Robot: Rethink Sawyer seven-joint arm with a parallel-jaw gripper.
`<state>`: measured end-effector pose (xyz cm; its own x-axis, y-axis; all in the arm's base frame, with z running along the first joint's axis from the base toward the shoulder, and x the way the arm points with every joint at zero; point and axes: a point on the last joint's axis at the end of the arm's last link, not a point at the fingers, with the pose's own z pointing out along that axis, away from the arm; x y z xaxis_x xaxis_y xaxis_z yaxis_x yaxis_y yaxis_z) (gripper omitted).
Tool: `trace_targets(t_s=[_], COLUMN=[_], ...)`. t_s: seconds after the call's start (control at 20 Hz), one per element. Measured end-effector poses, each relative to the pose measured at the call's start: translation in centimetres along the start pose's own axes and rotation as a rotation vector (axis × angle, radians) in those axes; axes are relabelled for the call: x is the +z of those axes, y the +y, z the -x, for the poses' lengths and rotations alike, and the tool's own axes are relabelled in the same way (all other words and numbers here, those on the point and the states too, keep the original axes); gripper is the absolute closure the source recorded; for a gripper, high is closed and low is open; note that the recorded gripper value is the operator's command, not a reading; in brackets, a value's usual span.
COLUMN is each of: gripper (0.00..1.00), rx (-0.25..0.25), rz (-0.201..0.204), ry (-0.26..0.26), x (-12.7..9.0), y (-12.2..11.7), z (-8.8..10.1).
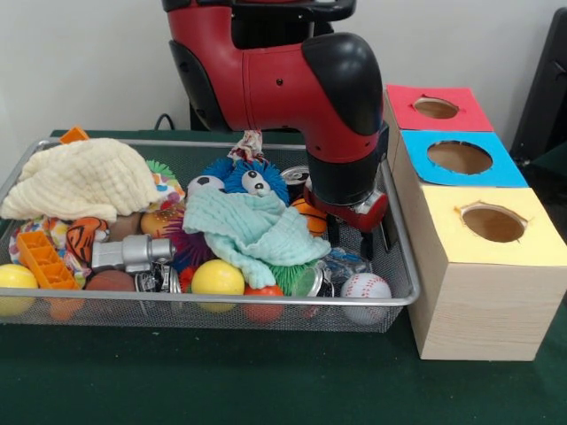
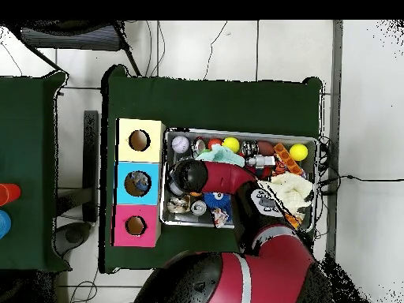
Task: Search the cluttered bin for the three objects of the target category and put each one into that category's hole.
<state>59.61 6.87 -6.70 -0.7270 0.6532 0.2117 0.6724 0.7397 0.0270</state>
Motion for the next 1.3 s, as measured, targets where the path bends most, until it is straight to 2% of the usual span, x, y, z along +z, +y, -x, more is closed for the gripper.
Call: trace_targets(t_s=[0.75,1.3], gripper=[0.00,0.00], rx=[-0.001,-0.054], rz=[0.000,-0.031], ry=[-0.002,-0.084], x=[0.04,-0.51], y=[0.00,0.61], z=[0.14,-0.76])
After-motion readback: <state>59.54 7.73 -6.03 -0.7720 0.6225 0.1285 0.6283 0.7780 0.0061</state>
